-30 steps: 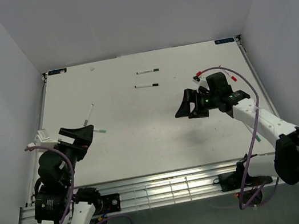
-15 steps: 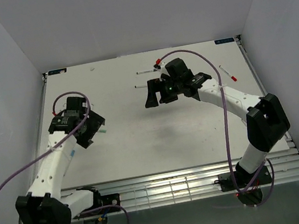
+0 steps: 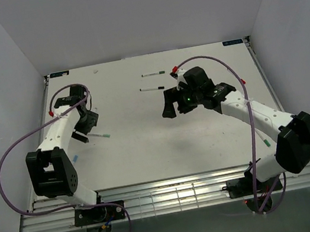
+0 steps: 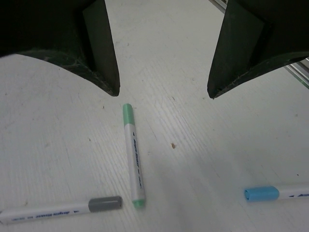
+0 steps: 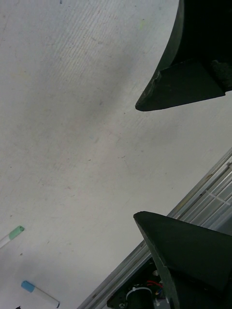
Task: Open the pen caps
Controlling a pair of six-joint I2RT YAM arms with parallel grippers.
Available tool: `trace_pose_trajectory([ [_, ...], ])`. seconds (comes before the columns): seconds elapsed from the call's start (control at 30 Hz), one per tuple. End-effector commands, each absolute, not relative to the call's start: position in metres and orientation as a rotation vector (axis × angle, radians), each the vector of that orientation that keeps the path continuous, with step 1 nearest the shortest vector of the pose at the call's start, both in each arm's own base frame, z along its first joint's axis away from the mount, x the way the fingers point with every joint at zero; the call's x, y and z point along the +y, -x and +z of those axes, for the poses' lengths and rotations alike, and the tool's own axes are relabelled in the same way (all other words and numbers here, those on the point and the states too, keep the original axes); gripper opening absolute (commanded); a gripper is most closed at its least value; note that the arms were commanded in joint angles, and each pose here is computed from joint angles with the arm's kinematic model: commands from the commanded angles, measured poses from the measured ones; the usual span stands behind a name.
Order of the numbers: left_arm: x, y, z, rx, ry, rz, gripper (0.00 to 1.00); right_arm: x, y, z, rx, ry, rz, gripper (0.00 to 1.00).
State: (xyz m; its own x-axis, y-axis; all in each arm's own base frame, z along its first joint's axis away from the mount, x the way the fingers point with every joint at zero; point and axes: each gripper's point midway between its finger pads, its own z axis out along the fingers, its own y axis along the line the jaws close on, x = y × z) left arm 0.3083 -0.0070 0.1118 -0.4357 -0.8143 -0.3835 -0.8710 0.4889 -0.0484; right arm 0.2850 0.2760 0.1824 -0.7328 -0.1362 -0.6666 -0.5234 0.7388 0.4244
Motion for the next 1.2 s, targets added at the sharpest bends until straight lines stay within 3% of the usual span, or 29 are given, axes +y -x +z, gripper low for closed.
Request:
trace_pose_trajectory([
  [0.0,0.017,-0.318,0.116,2.266,1.498,0.251,0.83,0.266,-0.282,0.183,2.285,0.516,0.769,0.90],
  [0.4,0.021,-0.352,0.086,2.272,1.550,0.238,0.81,0.254,-0.276,0.179,2.271,0.521,0.734,0.90],
  [1.17,0.029,-0.349,0.024,2.372,1.560,0.441,0.72,0.246,-0.276,0.174,2.275,0.486,0.719,0.90],
])
